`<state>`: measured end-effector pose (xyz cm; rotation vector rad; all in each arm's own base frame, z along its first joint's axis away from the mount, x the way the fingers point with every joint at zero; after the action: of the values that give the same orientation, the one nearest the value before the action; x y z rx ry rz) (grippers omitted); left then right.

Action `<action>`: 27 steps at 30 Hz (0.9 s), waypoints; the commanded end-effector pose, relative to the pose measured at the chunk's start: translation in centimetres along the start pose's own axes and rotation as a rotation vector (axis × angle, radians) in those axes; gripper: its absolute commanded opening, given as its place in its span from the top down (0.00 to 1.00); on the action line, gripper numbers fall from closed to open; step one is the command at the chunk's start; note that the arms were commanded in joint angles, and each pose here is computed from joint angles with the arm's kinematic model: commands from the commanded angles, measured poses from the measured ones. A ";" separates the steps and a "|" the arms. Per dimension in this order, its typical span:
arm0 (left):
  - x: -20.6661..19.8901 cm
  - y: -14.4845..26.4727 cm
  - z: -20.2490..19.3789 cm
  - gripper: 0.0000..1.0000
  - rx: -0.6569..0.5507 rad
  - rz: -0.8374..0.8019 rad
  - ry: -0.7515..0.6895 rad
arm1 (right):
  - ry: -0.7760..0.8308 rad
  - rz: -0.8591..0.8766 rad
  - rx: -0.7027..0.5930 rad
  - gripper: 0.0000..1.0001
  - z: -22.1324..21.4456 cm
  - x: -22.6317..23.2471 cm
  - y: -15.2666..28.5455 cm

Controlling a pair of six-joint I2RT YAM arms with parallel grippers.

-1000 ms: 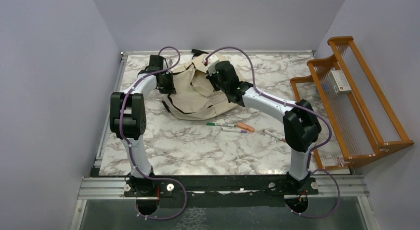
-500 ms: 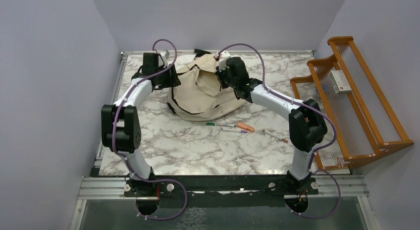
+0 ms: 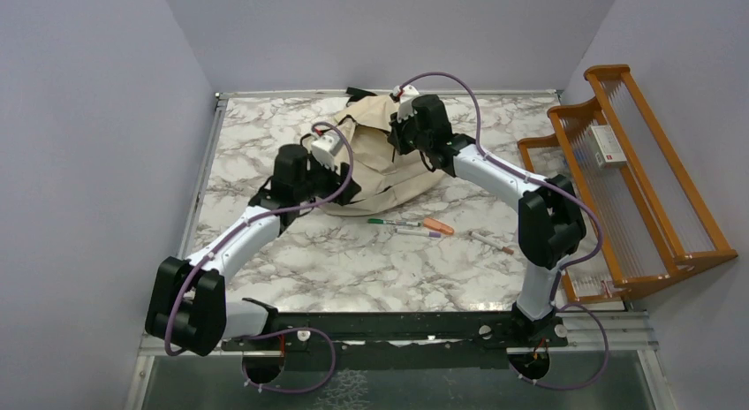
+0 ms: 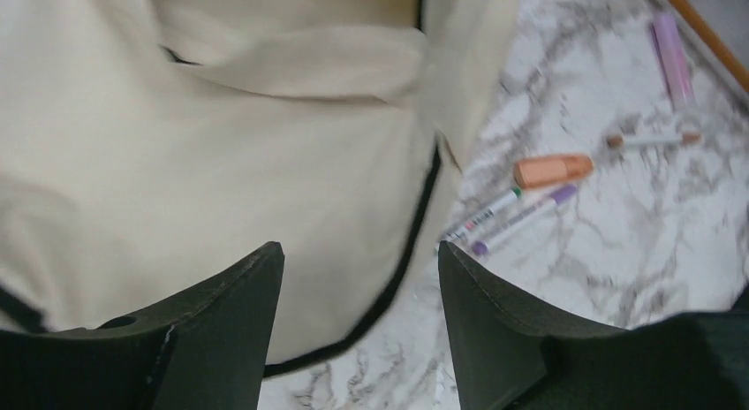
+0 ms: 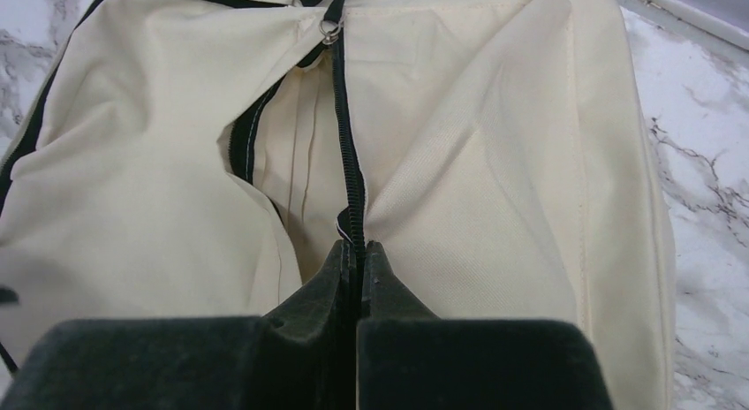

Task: Pack the student bag
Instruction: Adjust the student bag at the center of the board, then pick up the stationery from the center of the board.

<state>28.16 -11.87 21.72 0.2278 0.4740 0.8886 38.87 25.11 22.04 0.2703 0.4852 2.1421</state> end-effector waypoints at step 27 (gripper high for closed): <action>-5.0 -9.0 -7.0 0.49 0.111 -0.877 -0.837 | -0.063 0.074 -0.018 0.99 -0.4 0.1 1.4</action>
<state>28.20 -20.12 14.37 0.4508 -0.1871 -0.0212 38.00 24.91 20.28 0.3781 0.4891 2.1803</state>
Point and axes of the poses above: each gripper's point midway between its finger pads, its own y axis back along the fingers, its own x axis along the line the jaws close on, z = x × y, the point moved 10 cm from there along y, back along the fingers, and after that the axes turned 1 degree about y, right-handed, at the moved point
